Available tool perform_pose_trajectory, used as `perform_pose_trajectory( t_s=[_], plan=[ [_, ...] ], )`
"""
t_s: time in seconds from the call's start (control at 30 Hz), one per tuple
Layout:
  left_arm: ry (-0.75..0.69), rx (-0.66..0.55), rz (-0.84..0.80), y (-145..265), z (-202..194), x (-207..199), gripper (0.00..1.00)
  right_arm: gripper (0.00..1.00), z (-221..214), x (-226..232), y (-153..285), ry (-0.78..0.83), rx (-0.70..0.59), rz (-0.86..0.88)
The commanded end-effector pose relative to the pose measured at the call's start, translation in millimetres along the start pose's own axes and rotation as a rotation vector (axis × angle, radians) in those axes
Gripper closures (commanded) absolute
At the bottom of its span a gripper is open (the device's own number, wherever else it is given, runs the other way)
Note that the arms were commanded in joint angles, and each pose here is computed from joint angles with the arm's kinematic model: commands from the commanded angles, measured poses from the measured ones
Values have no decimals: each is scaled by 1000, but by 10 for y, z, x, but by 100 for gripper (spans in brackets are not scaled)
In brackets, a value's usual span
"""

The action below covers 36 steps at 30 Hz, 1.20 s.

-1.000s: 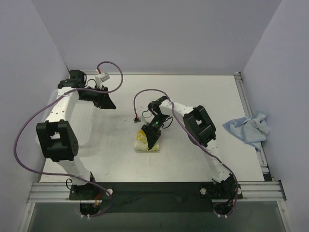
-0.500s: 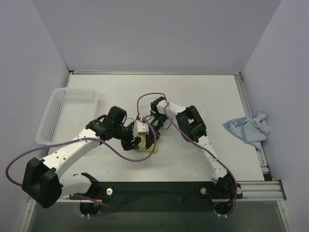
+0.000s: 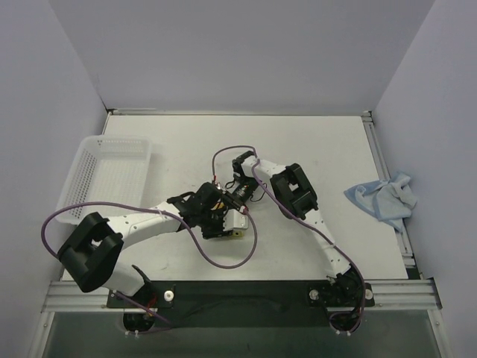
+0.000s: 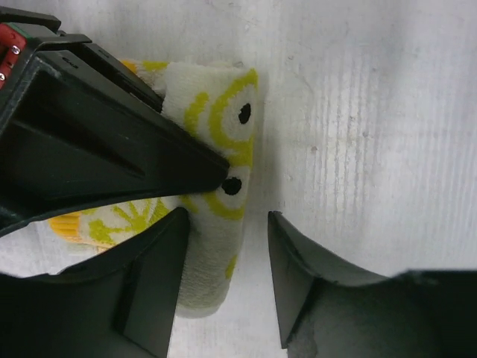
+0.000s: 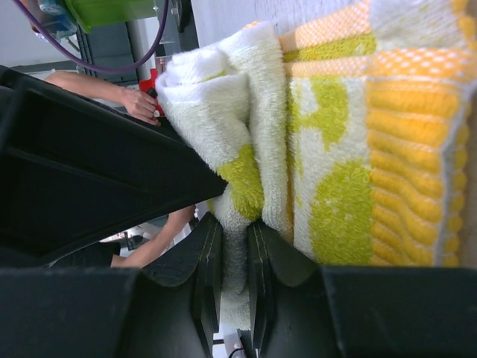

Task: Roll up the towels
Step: Roll the towel

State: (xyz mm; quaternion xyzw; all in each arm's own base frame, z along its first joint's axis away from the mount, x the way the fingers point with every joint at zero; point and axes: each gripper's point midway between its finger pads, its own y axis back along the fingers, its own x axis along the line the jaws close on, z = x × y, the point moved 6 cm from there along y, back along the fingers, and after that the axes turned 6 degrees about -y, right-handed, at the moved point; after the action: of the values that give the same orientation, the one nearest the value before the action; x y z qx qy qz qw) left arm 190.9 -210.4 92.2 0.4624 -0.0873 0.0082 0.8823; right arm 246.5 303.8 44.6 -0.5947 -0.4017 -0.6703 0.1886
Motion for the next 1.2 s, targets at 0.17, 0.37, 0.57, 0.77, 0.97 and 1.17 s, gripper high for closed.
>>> perform_pose_trajectory(
  t_s=[0.17, 0.37, 0.57, 0.77, 0.97, 1.17],
  plan=[
    [35, 97, -84, -105, -173, -173, 79, 95, -50, 61, 151, 53, 11, -67],
    [195, 122, -231, -39, -153, -396, 90, 66, 103, 303, 591, 98, -114, -150],
    [342, 132, -336, 60, -66, -379, 95, 43, 106, 579, 1289, 176, -292, -318],
    [596, 67, -489, 93, 43, 5, 97, 41, -230, 868, 1758, 177, -469, -378],
    [750, 116, -641, -189, -161, 263, 96, 42, -694, 966, 1670, 162, -489, -394],
    [836, 170, -710, -432, -450, 480, 95, 46, -939, 1003, 1440, 173, -497, -390]
  ],
)
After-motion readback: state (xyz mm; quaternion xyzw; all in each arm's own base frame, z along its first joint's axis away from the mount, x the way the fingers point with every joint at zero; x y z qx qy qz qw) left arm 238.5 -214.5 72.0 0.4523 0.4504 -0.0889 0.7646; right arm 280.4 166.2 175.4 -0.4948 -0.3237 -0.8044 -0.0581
